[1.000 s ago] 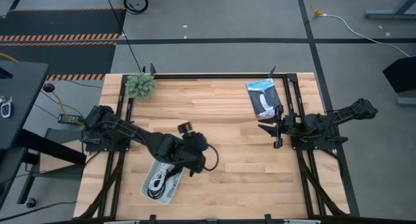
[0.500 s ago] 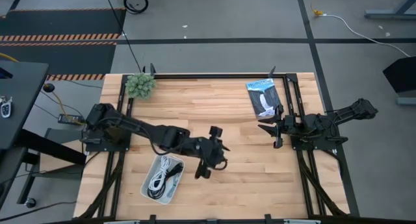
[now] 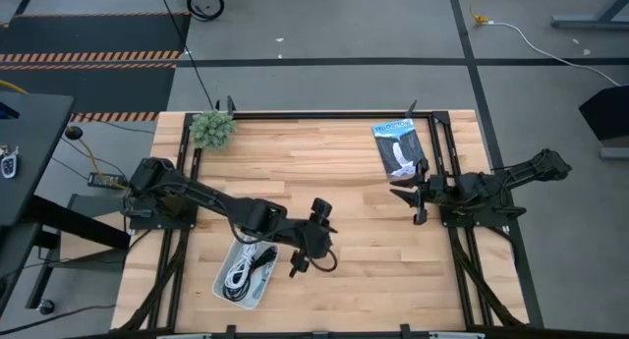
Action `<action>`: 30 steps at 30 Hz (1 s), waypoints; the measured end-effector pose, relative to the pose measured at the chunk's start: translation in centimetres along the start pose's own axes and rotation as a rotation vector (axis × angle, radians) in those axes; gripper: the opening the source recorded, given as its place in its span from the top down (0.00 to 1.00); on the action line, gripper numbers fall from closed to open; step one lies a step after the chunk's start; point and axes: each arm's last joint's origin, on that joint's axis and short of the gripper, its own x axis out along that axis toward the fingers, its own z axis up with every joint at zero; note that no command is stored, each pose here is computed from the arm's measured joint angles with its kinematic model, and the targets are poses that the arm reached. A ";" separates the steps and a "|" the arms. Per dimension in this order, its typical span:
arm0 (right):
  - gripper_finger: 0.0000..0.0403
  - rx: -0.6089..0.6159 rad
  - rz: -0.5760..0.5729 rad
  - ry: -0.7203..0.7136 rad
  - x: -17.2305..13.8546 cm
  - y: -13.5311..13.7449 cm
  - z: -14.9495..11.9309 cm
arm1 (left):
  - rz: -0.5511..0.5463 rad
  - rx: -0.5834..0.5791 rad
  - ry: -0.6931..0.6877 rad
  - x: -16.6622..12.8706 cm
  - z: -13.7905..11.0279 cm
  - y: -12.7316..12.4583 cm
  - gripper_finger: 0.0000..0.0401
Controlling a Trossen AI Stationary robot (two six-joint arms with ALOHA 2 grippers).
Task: Pick and place USB-C Cables
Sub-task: Return to Home Position
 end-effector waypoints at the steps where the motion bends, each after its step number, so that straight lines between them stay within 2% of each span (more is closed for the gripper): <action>1: 0.76 -0.001 0.000 0.002 0.0 0.0 0.0 | 0.021 0.000 0.011 -0.2 -0.1 0.2 0.57; 7: 0.76 -0.023 0.003 0.047 0.0 0.0 -0.5 | 0.035 -0.017 -0.013 -2.7 0.2 1.7 0.57; 13: 0.76 -0.059 0.008 0.122 0.0 0.1 -1.3 | -0.072 -0.032 0.010 -4.9 -0.3 1.9 0.57; 20: 0.76 -0.061 0.008 0.126 0.0 0.1 -1.3 | -0.213 -0.016 -0.015 -5.1 -0.5 1.5 0.57; 24: 0.76 -0.061 0.008 0.126 0.0 0.1 -1.3 | -0.285 -0.004 -0.033 -4.6 -1.5 0.4 0.57; 30: 0.76 -0.061 0.008 0.126 0.0 0.1 -1.3 | -0.358 -0.014 0.034 -5.6 -4.2 -2.4 0.57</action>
